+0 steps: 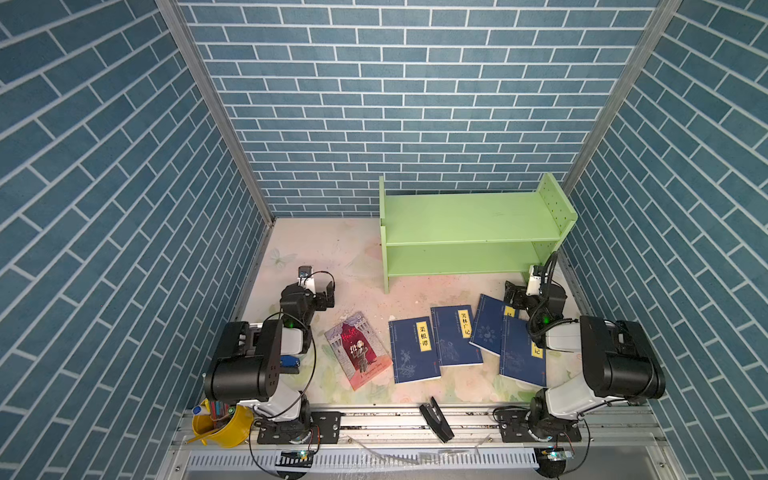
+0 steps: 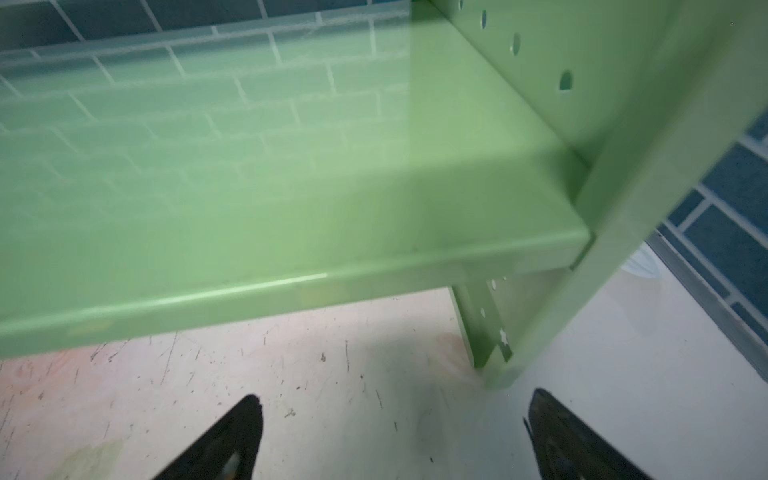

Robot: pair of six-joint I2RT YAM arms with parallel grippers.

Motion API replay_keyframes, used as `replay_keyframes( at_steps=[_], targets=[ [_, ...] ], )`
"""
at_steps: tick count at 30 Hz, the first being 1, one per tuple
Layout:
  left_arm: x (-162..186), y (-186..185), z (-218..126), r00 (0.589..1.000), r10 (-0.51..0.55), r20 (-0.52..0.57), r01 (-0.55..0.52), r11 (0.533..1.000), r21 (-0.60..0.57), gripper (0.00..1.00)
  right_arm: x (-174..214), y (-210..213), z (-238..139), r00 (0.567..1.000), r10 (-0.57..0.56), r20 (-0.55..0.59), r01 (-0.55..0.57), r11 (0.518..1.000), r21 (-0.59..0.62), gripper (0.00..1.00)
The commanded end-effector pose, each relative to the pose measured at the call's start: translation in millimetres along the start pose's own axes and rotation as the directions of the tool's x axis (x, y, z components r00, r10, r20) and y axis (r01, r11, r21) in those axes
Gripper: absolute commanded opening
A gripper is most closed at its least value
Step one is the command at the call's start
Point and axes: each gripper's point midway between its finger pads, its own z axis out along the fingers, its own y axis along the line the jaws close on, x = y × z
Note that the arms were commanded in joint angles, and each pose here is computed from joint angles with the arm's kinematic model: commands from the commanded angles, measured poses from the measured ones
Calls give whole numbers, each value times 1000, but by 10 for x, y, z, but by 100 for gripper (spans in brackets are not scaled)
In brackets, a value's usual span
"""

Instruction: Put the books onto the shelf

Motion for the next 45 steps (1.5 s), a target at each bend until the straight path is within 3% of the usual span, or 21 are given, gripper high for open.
replay_keyframes(
  at_steps=[1,45],
  targets=[
    [-105,-2,5,1000,12,21,-12,1000,-1,100,-108,9,9,998,-48,28,48,999,-3,99],
    [-108,-56,34,999,35,6,-36,999,11,100,-106,7,7,998,-49,28,49,999,-2,99]
  ],
)
